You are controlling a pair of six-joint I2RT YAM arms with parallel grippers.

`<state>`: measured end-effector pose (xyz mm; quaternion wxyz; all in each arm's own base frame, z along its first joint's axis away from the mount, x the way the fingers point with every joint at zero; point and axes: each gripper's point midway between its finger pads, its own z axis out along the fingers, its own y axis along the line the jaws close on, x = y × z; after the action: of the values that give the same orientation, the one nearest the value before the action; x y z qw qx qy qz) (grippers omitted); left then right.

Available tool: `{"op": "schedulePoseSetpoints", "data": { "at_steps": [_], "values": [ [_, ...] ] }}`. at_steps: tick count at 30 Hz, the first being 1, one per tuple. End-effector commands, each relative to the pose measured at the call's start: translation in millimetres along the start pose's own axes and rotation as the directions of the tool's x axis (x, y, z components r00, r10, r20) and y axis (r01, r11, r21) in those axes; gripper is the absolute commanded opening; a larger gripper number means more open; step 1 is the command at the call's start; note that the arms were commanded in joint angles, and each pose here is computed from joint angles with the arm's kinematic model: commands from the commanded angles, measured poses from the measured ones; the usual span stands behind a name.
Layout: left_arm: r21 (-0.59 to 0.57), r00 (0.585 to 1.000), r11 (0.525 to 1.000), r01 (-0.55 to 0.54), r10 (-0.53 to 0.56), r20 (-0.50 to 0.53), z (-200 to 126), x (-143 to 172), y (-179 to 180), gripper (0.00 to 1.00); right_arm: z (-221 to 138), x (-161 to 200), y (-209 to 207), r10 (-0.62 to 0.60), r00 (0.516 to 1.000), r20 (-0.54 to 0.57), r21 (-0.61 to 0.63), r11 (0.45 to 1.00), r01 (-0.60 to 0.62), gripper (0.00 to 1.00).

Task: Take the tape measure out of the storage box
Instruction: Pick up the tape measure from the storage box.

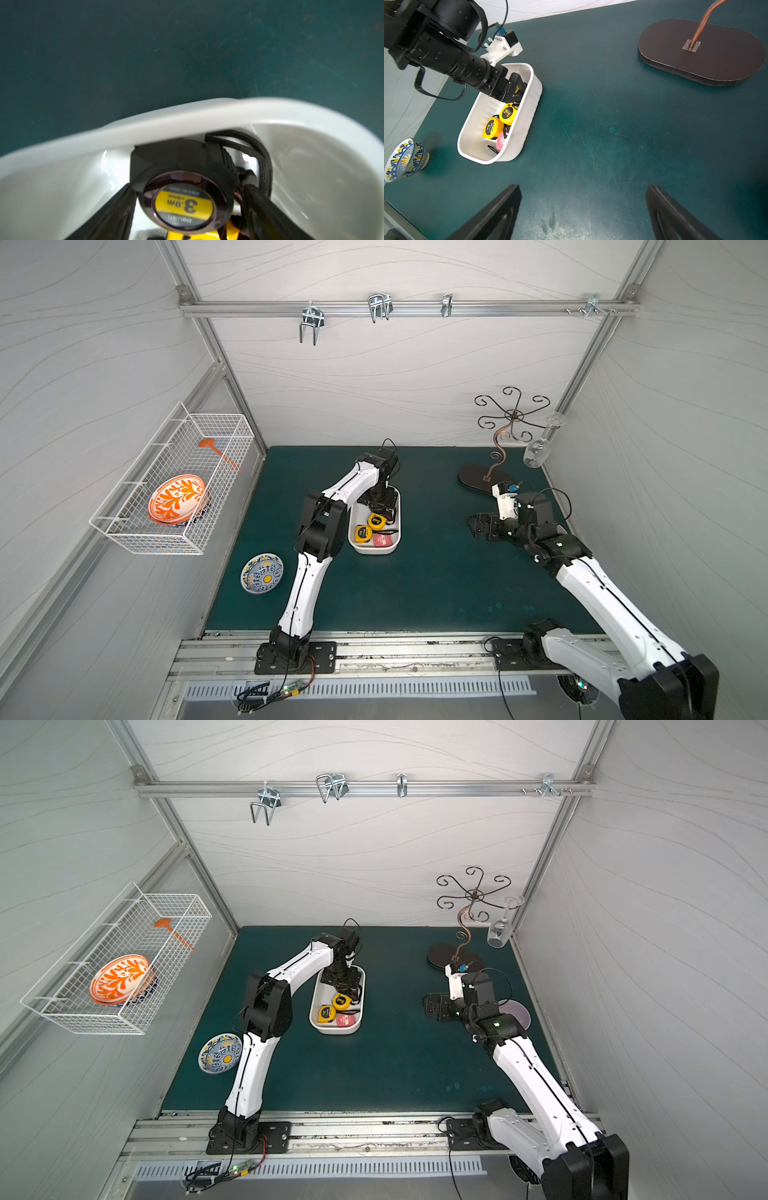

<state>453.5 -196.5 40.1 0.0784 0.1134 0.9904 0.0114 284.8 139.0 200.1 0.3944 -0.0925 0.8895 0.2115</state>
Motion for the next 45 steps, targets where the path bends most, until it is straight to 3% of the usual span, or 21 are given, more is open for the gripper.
{"op": "schedulePoseSetpoints", "data": {
  "at_steps": [1, 17, 20, 24, 29, 38, 45],
  "values": [
    [0.019, 0.999, 1.000, -0.001, 0.000, 0.038, 0.0, -15.3, -2.8, 0.82, -0.2, 1.5, 2.6, 0.000, 1.000, -0.009, -0.010, 1.000, 0.000, 0.99],
    [0.020, 1.000, 1.000, 0.010, -0.010, -0.009, 23.2, -10.8, -2.6, 0.72, 3.9, -4.1, 4.8, 0.011, 1.000, -0.007, -0.019, 1.000, -0.011, 0.99],
    [0.023, 1.000, 1.000, 0.017, -0.017, -0.015, 25.4, -9.6, -2.5, 0.57, 3.8, -5.6, 6.1, 0.019, 1.000, -0.002, -0.025, 1.000, -0.019, 0.99],
    [0.028, 1.000, 0.999, 0.023, -0.023, 0.003, 16.2, -12.7, -2.7, 0.26, 3.2, -6.4, 6.4, 0.022, 1.000, 0.002, -0.026, 0.999, -0.022, 0.99],
    [0.032, 0.999, 0.999, 0.030, -0.031, 0.037, -7.2, -16.3, -1.1, 0.00, 3.4, -5.1, 8.6, 0.029, 1.000, 0.002, -0.037, 0.999, -0.029, 0.99],
    [0.069, 0.983, 0.994, 0.084, -0.094, 0.161, -81.9, -18.0, 4.3, 0.00, 7.9, -5.4, 20.8, 0.028, 1.000, 0.002, -0.067, 0.997, -0.028, 0.99],
    [0.149, 0.947, 0.977, 0.154, -0.190, 0.260, -148.3, -16.5, 4.2, 0.00, 12.1, -9.9, 37.1, 0.024, 1.000, 0.017, -0.107, 0.994, -0.022, 0.99]
  ]
}}
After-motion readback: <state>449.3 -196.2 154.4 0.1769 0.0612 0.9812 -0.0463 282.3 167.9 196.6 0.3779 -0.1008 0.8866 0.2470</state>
